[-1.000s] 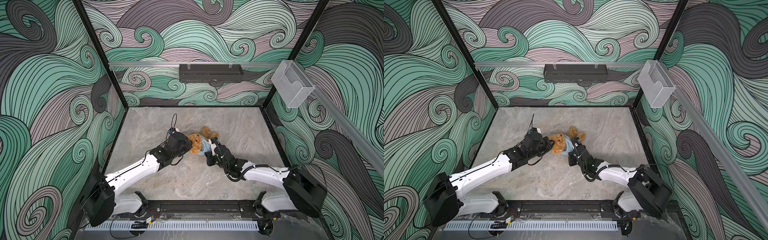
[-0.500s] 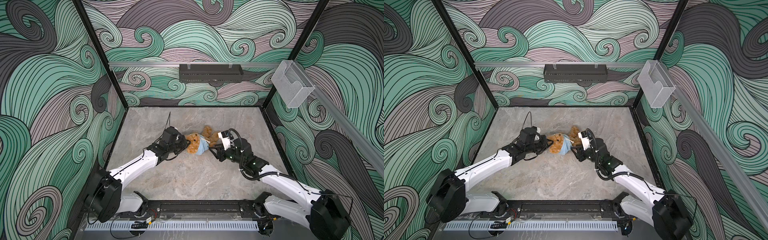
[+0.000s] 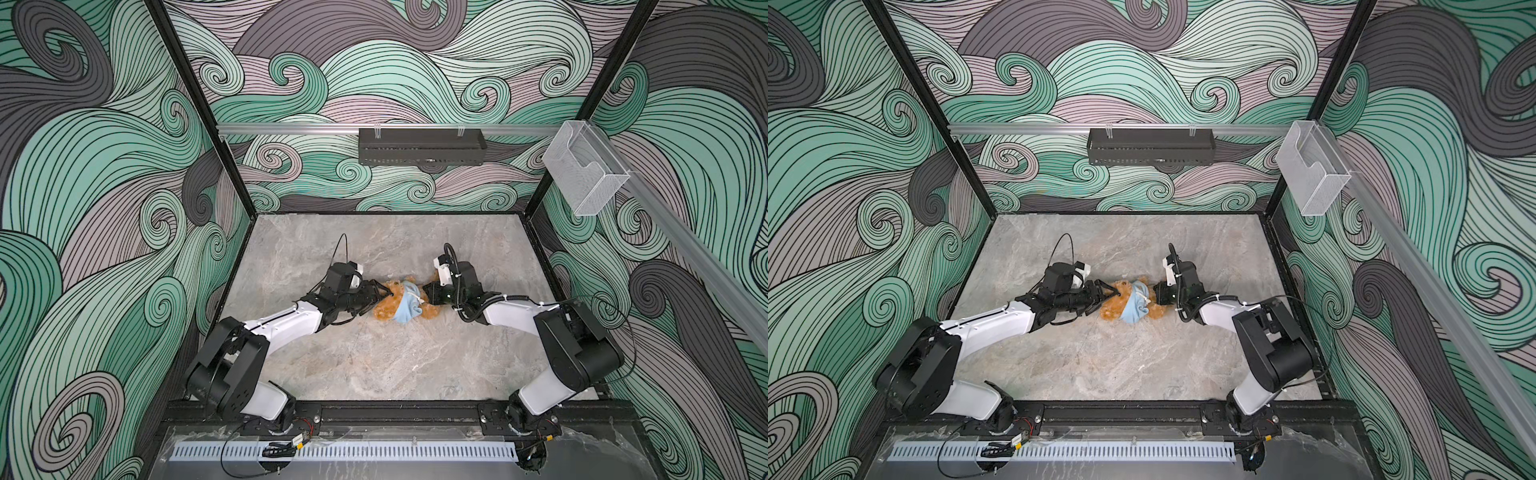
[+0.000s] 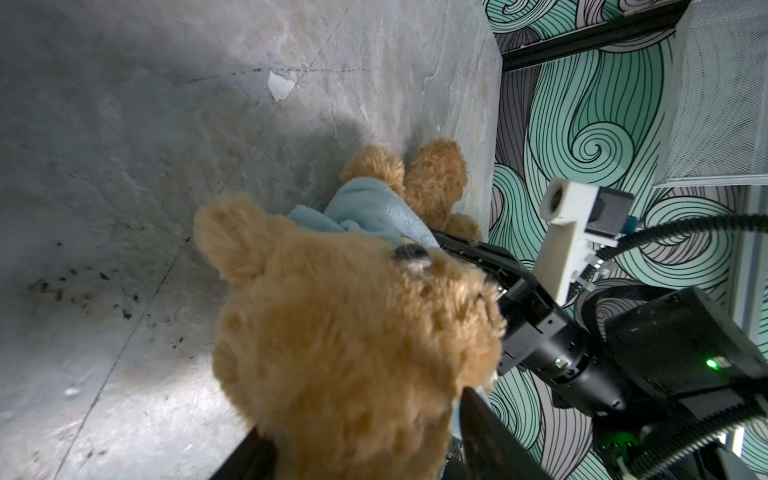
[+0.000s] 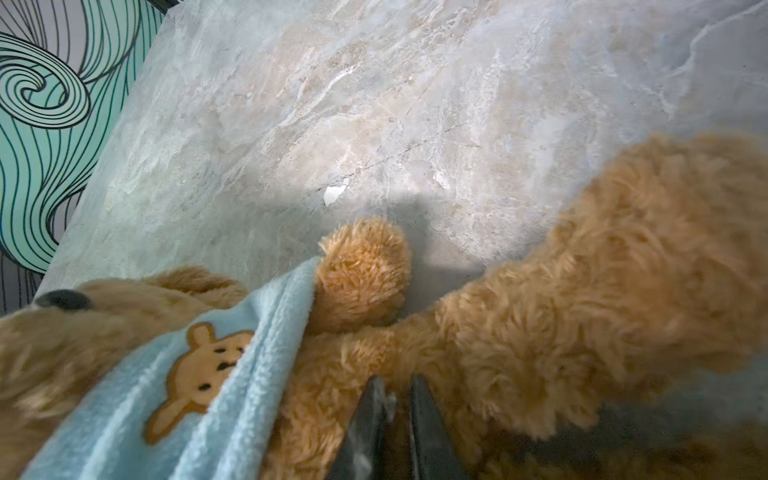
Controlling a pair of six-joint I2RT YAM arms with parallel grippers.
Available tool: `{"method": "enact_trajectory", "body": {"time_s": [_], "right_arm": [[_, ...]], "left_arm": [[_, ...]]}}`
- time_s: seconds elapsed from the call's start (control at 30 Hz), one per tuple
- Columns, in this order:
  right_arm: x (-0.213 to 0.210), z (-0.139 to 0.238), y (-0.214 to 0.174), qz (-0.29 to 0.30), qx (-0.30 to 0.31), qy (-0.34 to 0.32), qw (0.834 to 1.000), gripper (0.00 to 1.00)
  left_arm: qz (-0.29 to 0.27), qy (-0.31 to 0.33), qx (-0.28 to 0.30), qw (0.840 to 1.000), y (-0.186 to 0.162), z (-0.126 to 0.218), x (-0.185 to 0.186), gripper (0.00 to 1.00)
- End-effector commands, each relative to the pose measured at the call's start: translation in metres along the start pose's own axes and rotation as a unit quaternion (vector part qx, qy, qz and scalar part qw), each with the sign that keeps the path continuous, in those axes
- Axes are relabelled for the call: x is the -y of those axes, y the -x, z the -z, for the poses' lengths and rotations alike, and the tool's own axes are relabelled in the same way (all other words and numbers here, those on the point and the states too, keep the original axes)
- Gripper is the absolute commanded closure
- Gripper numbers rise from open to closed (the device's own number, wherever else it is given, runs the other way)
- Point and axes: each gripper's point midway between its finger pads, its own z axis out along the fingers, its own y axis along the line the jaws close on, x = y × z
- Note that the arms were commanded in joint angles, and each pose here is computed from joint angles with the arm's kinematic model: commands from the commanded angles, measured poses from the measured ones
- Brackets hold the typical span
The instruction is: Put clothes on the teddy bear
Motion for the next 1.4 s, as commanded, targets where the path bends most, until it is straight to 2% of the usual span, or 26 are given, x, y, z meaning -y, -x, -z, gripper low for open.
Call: {"method": "enact_trajectory", "body": {"time_s": [0.0,0.1,0.27,0.33,0.53,0.67,0.73,0.83,0.9,0.97,1.03,1.13,1.2,1.3,1.37], "right_arm": [[-0.001,-0.001,-0.028,-0.004,-0.018,-0.006,1.0,0.86],[-0.001,0.0,-0.04,-0.001,-0.019,-0.011,1.0,0.86],[-0.001,0.0,-0.048,0.007,-0.019,-0.015,1.0,0.86],[0.0,0.001,-0.05,0.012,-0.019,-0.017,1.0,0.87],[-0.001,0.009,-0.054,0.032,-0.025,-0.016,0.999,0.83],[-0.006,0.028,-0.048,0.061,-0.021,-0.018,0.998,0.73],[-0.013,0.043,-0.041,0.08,-0.015,-0.01,0.997,0.64],[-0.029,0.07,-0.03,0.109,-0.004,0.014,0.994,0.54],[-0.04,0.086,-0.026,0.101,-0.003,0.043,0.994,0.5],[-0.055,0.094,-0.027,0.075,-0.013,0.09,0.993,0.49],[-0.073,0.1,-0.028,0.047,-0.031,0.139,0.989,0.49],[-0.091,0.101,-0.028,0.0,-0.054,0.18,0.982,0.6],[-0.097,0.099,-0.031,-0.001,-0.067,0.173,0.983,0.64],[-0.086,0.093,-0.034,-0.007,-0.091,0.125,0.988,0.7],[-0.089,0.087,-0.035,-0.014,-0.1,0.133,0.986,0.73]], "left_arm": [[0.001,-0.057,-0.007,0.998,0.001,-0.006,0.021,0.25],[-0.003,-0.051,-0.022,0.998,-0.006,-0.016,0.02,0.17],[-0.011,-0.01,-0.039,0.999,-0.012,-0.029,0.006,0.17],[-0.015,0.011,-0.04,0.999,-0.012,-0.032,-0.003,0.2],[-0.035,0.033,-0.029,0.998,-0.007,-0.037,-0.016,0.44],[-0.077,0.034,-0.015,0.996,-0.003,-0.036,-0.018,0.65],[-0.105,0.033,-0.001,0.994,0.0,-0.034,-0.019,0.73],[-0.148,0.023,0.02,0.988,0.004,-0.029,-0.016,0.83],[-0.176,0.014,0.028,0.984,0.006,-0.027,-0.01,0.94],[-0.189,0.012,0.03,0.981,0.007,-0.026,-0.007,1.0],[-0.198,0.01,0.032,0.98,0.008,-0.024,-0.003,1.0],[-0.185,0.025,0.034,0.982,0.012,-0.021,-0.002,1.0],[-0.167,0.031,0.024,0.985,0.012,-0.021,-0.001,1.0],[-0.159,0.026,0.028,0.987,0.012,-0.019,0.003,1.0],[-0.16,0.03,0.03,0.986,0.012,-0.017,0.001,1.0]]}}
